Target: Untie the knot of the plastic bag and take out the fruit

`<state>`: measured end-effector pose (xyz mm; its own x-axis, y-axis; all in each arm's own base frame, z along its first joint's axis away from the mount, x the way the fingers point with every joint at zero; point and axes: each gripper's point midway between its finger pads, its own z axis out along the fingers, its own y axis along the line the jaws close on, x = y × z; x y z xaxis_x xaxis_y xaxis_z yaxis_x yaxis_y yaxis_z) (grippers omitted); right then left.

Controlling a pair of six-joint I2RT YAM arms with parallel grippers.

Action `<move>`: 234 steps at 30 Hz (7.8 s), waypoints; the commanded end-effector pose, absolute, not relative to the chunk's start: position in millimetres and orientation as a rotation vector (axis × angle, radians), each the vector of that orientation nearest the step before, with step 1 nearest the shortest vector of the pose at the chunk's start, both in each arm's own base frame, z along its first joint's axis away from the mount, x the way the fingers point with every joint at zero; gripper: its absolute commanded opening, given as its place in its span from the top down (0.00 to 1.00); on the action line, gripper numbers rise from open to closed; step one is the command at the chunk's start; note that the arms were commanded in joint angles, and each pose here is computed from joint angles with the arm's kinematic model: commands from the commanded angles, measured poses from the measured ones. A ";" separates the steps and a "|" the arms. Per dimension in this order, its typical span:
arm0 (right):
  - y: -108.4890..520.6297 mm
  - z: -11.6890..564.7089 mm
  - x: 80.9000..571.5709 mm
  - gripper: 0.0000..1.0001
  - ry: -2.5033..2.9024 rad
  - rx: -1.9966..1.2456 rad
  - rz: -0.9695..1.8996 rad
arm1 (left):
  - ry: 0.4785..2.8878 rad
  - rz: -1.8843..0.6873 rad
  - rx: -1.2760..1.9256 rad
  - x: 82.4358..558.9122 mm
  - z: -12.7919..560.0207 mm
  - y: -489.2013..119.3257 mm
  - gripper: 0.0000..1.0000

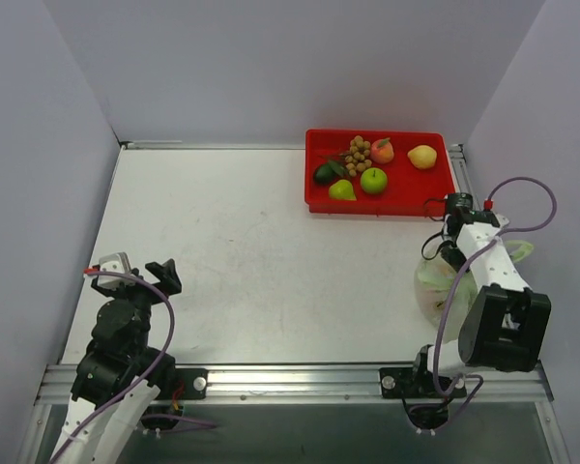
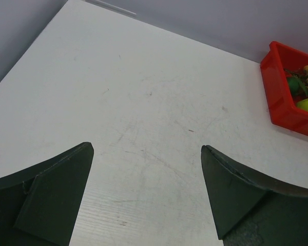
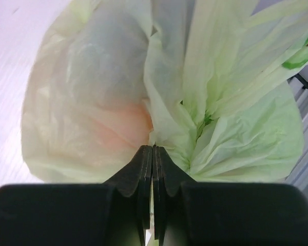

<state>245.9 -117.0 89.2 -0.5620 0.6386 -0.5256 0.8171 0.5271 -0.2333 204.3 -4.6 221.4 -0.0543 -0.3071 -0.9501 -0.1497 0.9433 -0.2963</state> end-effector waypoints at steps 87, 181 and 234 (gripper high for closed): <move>302.0 245.8 309.4 0.19 2.272 -0.437 0.315 | 1.787 -0.548 -0.008 236.0 263.0 -111.6 0.02; 286.5 179.9 218.5 0.22 1.947 -1.258 0.359 | 1.988 -0.464 -0.026 251.4 188.0 -163.2 1.00; 270.7 223.5 246.1 0.97 1.881 -0.475 0.854 | 1.932 -0.461 0.450 265.6 256.7 -168.0 0.03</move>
<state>246.6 259.9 198.5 -0.5009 0.0447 -0.8644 -0.5888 0.7143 0.3782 266.1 -154.9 257.8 -0.4106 -0.0927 -0.9071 0.3480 0.9036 -0.2499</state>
